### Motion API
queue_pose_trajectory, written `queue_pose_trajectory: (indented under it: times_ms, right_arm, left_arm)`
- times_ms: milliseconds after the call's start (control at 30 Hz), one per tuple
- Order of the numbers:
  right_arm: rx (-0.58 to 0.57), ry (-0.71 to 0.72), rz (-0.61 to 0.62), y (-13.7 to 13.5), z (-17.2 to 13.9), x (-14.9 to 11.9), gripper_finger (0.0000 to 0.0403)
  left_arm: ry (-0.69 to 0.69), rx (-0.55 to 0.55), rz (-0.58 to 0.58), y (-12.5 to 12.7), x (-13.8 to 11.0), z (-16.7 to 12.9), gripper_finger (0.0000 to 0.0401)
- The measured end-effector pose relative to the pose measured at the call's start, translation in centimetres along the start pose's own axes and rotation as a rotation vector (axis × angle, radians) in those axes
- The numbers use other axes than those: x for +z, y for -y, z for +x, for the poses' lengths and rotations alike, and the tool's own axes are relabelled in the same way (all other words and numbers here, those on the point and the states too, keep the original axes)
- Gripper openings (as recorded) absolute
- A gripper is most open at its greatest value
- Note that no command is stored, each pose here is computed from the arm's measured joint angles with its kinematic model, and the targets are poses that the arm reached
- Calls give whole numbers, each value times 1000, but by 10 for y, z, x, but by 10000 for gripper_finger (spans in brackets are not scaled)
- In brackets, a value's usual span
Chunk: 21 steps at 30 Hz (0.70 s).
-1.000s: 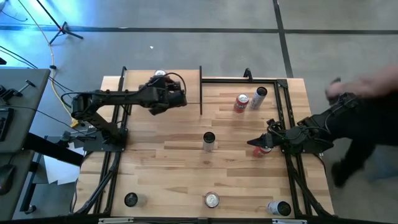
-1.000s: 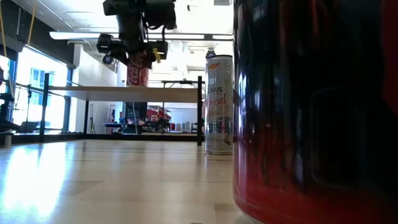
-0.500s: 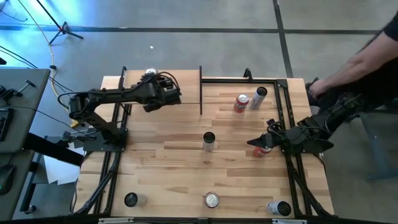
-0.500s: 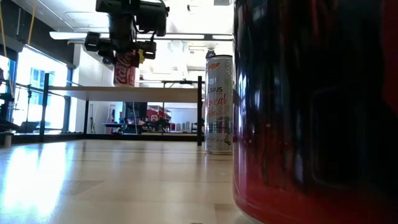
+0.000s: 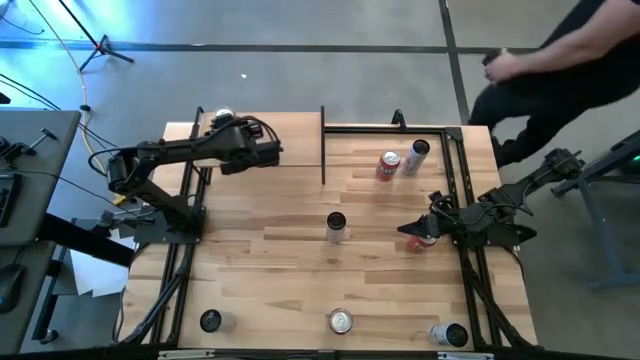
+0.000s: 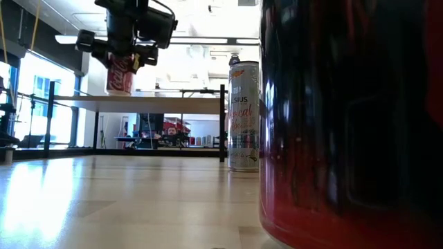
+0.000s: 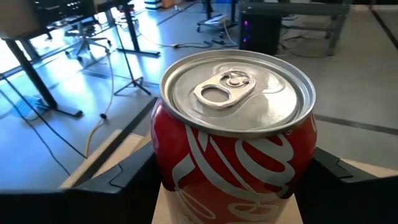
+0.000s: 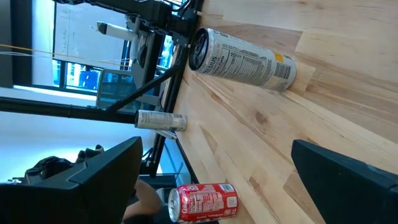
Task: Place canned beverage on shelf
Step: Put the top red soda can on the shelf
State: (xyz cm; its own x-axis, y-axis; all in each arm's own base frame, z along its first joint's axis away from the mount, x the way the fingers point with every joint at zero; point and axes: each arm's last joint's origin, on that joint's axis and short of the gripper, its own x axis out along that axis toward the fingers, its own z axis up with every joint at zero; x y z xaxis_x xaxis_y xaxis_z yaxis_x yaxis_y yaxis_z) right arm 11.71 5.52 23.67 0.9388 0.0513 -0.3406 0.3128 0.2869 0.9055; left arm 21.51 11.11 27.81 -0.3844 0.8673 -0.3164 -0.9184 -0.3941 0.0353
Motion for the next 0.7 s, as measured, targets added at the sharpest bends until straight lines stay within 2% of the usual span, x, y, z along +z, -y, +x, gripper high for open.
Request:
queue_pose_trajectory:
  times_ms: [133, 700]
  right_arm:
    - [0, 0, 0, 0, 0, 0, 400]
    - [0, 0, 0, 0, 0, 0, 400]
  left_arm:
    - [-1, 26, -50, -2, 2, 5, 253]
    - [-9, 133, -83, -5, 10, 31, 253]
